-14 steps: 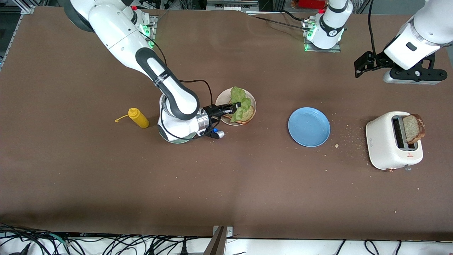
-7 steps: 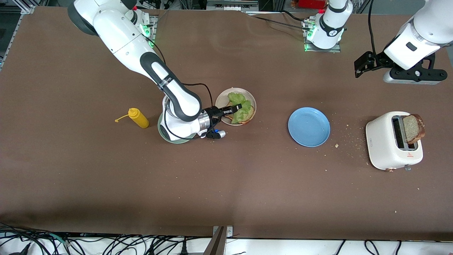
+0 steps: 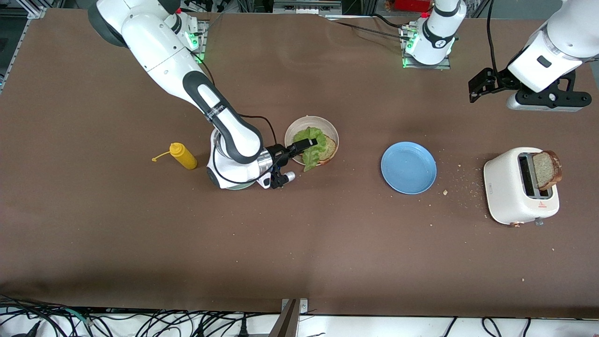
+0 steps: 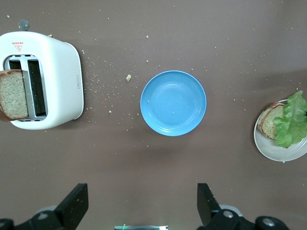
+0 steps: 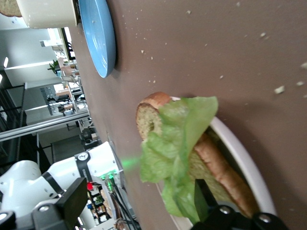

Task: Make sandwich in beige plate with both arms
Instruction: 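Lower the lettuce leaf onto the bread slice with the right gripper, then open the right gripper while the left gripper moves toward the toaster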

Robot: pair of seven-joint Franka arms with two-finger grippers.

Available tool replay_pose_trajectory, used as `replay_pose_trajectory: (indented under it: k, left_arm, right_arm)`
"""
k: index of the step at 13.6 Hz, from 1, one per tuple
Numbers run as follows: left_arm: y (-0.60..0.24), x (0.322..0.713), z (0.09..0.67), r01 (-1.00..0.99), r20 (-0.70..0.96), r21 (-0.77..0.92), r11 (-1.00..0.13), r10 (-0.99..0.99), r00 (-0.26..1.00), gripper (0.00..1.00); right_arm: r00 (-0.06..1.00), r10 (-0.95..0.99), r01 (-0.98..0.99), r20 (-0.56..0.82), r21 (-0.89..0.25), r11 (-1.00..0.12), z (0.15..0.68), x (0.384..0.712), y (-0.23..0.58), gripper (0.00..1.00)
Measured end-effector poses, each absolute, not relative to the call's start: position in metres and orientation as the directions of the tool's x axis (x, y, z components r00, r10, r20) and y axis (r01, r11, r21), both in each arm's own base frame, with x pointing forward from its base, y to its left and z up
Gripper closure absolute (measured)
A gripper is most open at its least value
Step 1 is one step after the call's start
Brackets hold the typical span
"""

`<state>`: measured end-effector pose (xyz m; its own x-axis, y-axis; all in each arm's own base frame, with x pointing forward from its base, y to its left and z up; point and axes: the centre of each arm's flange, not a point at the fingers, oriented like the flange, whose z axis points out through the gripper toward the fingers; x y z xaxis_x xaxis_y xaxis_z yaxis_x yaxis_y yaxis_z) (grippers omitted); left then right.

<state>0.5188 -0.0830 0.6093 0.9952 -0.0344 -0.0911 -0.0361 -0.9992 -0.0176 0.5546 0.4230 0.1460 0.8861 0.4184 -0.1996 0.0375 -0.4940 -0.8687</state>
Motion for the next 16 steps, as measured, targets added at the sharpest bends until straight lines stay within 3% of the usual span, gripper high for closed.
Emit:
replay_pose_trajectory:
  k: [9,16]
  left_arm:
    - [-0.031,0.532,0.595,0.062,-0.121,-0.015,-0.998,0.063,0.991,0.0]
    - [-0.009,0.541,0.586,0.1,-0.131,-0.011,-0.995,0.101,0.986,0.0]
  right_arm:
    - [0.861,0.491,0.171,-0.135,-0.831,-0.529,0.147,0.56,0.415,0.0]
    - [0.836,0.548,0.338,-0.023,-0.766,-0.547,0.213,0.582,0.404,0.0]
